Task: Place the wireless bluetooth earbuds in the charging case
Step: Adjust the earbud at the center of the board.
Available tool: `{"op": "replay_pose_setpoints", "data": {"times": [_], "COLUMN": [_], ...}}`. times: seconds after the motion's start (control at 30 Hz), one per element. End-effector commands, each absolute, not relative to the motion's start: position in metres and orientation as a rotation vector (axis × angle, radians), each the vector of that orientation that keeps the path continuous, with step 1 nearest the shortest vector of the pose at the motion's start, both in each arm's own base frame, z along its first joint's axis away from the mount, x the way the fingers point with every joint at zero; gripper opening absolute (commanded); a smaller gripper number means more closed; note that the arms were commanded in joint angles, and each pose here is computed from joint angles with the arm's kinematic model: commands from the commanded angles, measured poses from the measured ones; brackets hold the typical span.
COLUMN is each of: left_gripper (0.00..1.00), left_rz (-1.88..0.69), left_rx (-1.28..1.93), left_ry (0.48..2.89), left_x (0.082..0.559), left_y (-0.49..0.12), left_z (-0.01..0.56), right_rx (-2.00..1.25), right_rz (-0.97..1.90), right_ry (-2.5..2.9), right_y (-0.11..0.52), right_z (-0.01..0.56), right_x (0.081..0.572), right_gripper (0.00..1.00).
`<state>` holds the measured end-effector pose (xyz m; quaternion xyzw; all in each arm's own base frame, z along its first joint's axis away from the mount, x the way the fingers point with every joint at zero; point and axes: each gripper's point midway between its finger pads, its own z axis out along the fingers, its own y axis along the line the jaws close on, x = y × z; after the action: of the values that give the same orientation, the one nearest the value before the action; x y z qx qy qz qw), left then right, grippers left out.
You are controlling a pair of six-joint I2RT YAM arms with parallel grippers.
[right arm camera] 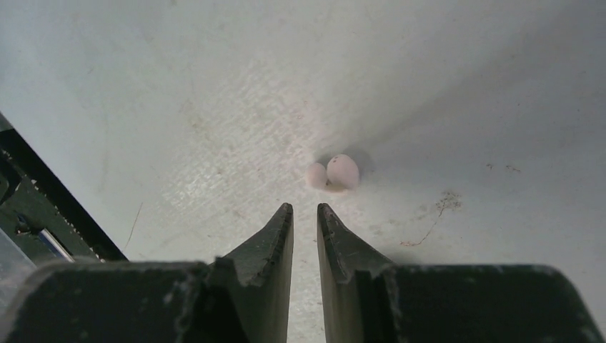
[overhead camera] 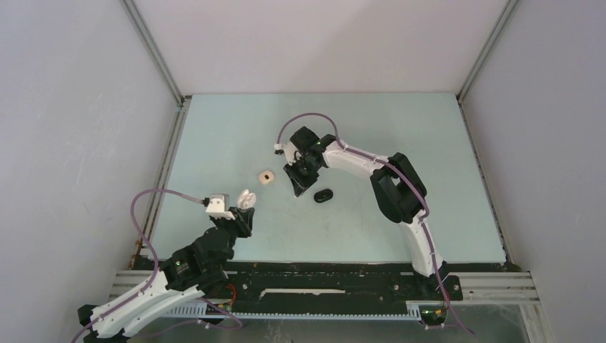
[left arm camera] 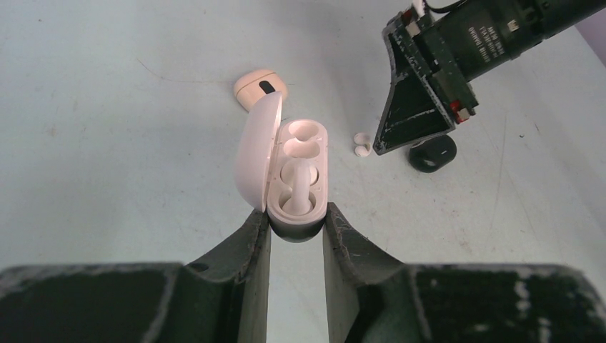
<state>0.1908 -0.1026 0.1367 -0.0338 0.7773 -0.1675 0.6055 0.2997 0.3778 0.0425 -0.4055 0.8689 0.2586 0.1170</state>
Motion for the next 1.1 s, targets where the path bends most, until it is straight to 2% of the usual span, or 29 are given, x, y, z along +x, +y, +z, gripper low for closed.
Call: {"op": "replay_pose_setpoints", "data": {"times": [0.0, 0.5, 1.07], "left_gripper": [0.0, 0.0, 0.0], "left_rz": [-0.413, -0.399, -0.402], "left_rx": [-0.111, -0.103, -0.103], "left_ry": [1.75, 1.76, 1.76], "left_x": [0.194, 0.194, 0.194], "left_y": [-0.102, -0.103, -0.102], "left_z": [0.158, 0.156, 0.155], "right_rx": [-1.051, -1.054, -1.115], "right_rz": [0.749, 0.765, 0.836], "right_ry": [2.575, 2.643, 2.58], "right_y": [0.38, 0.383, 0.407], "right_z": [0.041, 0.01, 0.023], "right_x": [0.319, 0.324, 0.315], "right_gripper": [0.21, 0.21, 0.21]}}
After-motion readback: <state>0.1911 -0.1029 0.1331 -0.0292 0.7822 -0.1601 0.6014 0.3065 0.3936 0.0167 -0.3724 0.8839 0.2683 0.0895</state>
